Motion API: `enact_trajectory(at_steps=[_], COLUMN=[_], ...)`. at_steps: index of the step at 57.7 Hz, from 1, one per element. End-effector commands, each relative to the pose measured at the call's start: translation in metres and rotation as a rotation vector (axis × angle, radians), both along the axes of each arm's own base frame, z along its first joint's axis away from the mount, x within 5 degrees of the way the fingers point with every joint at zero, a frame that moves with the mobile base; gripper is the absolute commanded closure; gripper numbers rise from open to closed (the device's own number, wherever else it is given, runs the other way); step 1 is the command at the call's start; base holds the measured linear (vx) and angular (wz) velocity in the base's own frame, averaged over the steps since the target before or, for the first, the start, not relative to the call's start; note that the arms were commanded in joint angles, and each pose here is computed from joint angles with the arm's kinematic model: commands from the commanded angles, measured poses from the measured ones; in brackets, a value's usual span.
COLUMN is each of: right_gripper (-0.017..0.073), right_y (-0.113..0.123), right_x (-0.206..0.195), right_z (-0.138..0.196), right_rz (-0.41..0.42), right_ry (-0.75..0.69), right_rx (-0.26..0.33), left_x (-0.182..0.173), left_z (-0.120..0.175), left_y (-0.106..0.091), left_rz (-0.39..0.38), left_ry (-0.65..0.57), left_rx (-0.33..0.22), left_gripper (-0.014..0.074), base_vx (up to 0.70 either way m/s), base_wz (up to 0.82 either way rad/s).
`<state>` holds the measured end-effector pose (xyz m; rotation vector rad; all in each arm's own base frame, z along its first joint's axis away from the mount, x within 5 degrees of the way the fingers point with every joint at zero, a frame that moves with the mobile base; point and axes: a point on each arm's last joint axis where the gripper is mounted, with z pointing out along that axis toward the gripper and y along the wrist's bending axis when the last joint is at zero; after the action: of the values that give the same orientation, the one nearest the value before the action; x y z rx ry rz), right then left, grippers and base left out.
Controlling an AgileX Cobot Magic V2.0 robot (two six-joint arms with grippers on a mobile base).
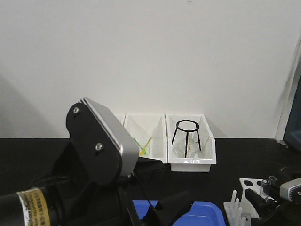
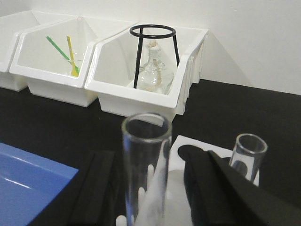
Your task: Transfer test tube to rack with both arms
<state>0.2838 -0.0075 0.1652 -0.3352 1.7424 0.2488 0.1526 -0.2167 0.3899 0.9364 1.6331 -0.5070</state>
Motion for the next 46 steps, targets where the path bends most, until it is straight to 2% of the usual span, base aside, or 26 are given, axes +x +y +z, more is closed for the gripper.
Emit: enact_trajectory(at_steps=[1,9,18,21,25,31,34,36,39,43,46], right_gripper=[0.0141,0.0141,0.0141,0.0144,0.0165,0.0291,0.0403,0.0480,0.0575,0.0573,0.0573], right_y=[0.000,0.001,0.003,0.002,0.003,0.004,0.003,0.002,-0.001,-0.005,-0.005], right_x=[0.002,-0.009,-0.039,-0.051,-0.070,-0.103,-0.117,-0.128,-0.144,-0.163,-0.174], right_z=[0.034,0.068,0.118,0.131,0.148,0.167,0.172,0.176,0.181,0.185,0.186], right_rz=[0.009,0.000,-0.055,-0.090,-0.127,-0.191,-0.233,-0.270,-0.341,-0.420,-0.444], right_ry=[-0.195,-0.291,-0.361,-0.359,-0.365,-0.357,-0.345,-0.338,-0.330,-0.334,-0.354], right_rx=[0.028,-0.007,-0.023,-0.013,-0.009,-0.074,-0.111,-0.119,-0.083,-0.016,-0.014], left_x=[-0.005,-0.006,-0.006,-0.006,-0.006,-0.006,-0.007,-0.008,-0.010,-0.014,-0.017], left_z=[0.025,0.025,0.025,0.024,0.023,0.022,0.023,0.024,0.026,0.027,0.028], left_y=[0.003,0.003,0.004,0.004,0.006,0.011,0.015,0.018,0.022,0.028,0.033], left_rz=[-0.028,-0.028,-0.026,-0.022,-0.014,0.004,0.015,0.022,0.030,0.036,0.035], left_ry=[-0.070,-0.071,-0.068,-0.064,-0.056,-0.056,-0.064,-0.066,-0.066,-0.066,-0.068], left_rx=[-0.109,-0.109,-0.105,-0.099,-0.084,-0.042,-0.019,-0.012,-0.007,-0.010,-0.024], left_gripper=[0.0133,0.0133,0.0153,0.0189,0.0284,0.0487,0.0591,0.0604,0.0603,0.0602,0.0602], base_vx=[0.00,0.00,0.00,0.00,0.00,0.00,0.00,0.00,0.00,0.00,0.00], base_wz=[0.00,0.00,0.00,0.00,0.00,0.00,0.00,0.00,0.00,0.00,0.00])
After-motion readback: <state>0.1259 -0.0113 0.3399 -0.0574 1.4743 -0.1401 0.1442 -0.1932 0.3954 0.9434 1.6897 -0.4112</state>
